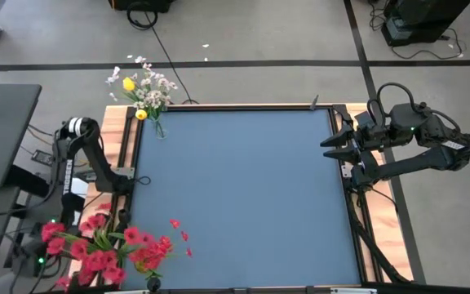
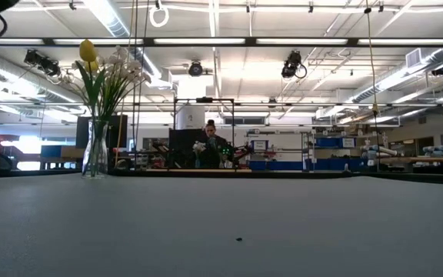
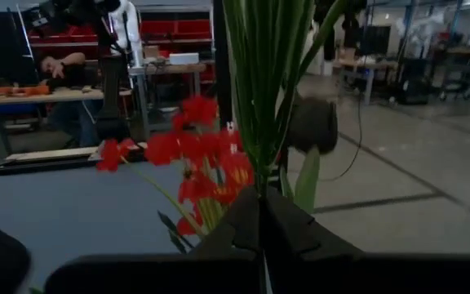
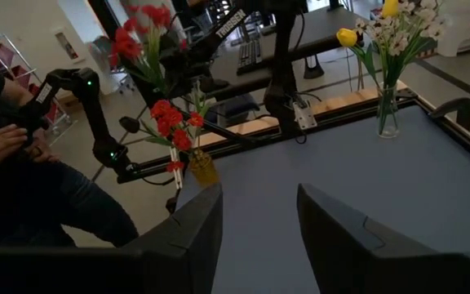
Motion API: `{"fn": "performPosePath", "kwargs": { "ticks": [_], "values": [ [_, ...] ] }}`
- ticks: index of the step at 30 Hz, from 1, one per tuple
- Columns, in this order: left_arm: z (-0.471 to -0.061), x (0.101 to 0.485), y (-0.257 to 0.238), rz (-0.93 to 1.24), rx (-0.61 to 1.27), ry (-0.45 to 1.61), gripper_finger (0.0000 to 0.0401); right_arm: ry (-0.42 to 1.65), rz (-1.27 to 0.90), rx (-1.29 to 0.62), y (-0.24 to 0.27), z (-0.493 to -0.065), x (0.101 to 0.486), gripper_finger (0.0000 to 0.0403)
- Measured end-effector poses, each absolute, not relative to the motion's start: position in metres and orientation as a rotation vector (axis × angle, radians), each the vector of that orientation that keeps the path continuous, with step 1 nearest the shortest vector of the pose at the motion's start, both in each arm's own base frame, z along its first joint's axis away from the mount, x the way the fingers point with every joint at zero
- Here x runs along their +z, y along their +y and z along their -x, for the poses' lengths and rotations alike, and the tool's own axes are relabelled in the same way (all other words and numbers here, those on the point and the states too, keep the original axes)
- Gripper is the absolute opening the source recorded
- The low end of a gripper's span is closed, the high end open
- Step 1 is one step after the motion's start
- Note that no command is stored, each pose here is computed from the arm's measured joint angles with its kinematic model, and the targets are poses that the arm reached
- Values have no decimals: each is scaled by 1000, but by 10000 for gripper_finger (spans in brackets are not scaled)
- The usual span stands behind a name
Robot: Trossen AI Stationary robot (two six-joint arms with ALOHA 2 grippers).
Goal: Sort flowers into vase by color
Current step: Put the red flowers into the yellow vase
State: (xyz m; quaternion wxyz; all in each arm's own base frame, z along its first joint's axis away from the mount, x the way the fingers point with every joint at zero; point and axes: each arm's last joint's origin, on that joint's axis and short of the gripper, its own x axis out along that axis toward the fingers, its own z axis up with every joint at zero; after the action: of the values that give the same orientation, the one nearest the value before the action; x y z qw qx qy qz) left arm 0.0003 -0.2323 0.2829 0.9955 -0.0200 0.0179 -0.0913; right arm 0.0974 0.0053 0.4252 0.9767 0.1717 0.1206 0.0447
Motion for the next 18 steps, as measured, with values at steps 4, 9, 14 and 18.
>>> {"fn": "performPosePath", "kwargs": {
  "ticks": [4,9,14,18],
  "values": [
    [2,271,-237,44,-161,23,7,243,-346,90,5,-97,425,168],
    [4,259,-246,27,-133,2,7,243,-346,90,5,-97,425,168],
    [4,254,-248,54,-131,2,7,243,-346,90,5,-97,425,168],
    [4,252,-248,43,-130,1,7,243,-346,90,5,-97,425,168]
  ]
}}
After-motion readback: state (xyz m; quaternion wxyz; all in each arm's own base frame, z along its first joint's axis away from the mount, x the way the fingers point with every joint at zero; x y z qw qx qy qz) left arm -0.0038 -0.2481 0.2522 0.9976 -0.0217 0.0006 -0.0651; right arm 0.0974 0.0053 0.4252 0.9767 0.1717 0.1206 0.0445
